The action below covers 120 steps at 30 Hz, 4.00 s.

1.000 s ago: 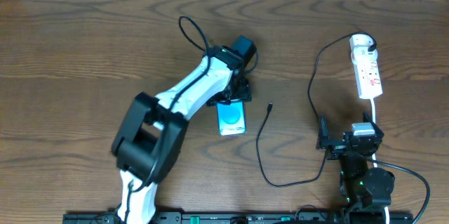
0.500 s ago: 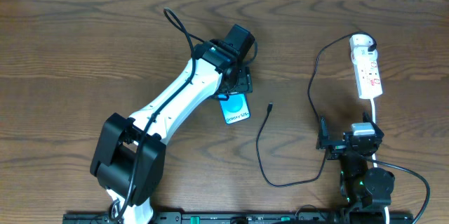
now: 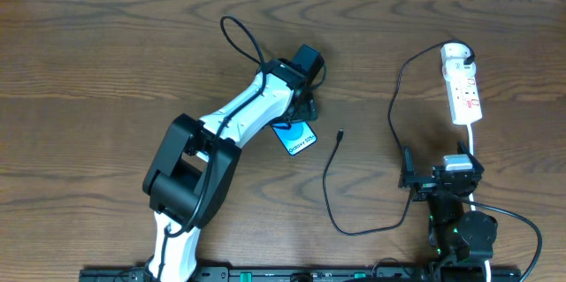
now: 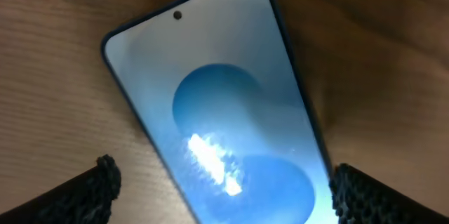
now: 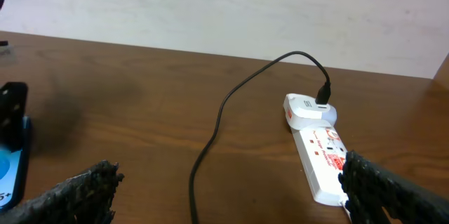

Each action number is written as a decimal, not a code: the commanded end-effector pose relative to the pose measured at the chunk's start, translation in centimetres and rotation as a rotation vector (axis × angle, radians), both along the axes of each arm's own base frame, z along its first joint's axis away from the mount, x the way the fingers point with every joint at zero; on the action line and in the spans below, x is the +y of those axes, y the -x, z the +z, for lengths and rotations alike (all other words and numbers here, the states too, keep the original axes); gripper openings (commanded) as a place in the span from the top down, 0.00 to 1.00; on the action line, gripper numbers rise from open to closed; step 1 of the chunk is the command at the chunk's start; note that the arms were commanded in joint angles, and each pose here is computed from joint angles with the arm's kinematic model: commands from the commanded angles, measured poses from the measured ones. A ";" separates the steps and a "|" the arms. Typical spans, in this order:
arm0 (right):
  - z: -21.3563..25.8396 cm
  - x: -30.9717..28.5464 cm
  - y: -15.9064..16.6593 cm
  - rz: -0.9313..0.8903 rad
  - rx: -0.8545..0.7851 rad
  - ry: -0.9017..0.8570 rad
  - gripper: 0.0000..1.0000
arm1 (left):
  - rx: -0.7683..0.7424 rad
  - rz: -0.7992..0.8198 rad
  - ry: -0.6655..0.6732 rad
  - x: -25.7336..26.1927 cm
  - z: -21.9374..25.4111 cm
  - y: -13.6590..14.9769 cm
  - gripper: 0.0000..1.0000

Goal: Plug charger to phone and switch on socket

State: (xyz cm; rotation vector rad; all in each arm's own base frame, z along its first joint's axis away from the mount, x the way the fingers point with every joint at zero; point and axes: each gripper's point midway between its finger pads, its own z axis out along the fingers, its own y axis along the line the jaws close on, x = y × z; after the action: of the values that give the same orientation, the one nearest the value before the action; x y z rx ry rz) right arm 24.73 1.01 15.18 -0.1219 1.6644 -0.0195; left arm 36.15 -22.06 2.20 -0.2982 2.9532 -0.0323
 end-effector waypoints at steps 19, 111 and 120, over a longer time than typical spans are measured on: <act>-0.1 0.2 0.0 0.007 0.002 0.011 0.01 | 0.025 0.345 -0.031 1.1 -4.1 0.1 0.00; -0.1 0.2 0.0 0.007 0.002 0.011 0.01 | 0.139 -0.065 -0.035 -0.4 -5.0 2.7 0.02; -0.1 0.2 0.0 0.007 0.002 0.010 0.01 | 0.148 -0.059 -0.041 -0.3 -5.0 3.0 0.07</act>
State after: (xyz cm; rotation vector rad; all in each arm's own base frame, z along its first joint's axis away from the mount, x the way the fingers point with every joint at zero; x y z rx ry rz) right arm 24.73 1.00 15.16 -0.1216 1.6648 -0.0198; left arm 34.50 -22.98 -0.24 -0.1998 3.0444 -0.0407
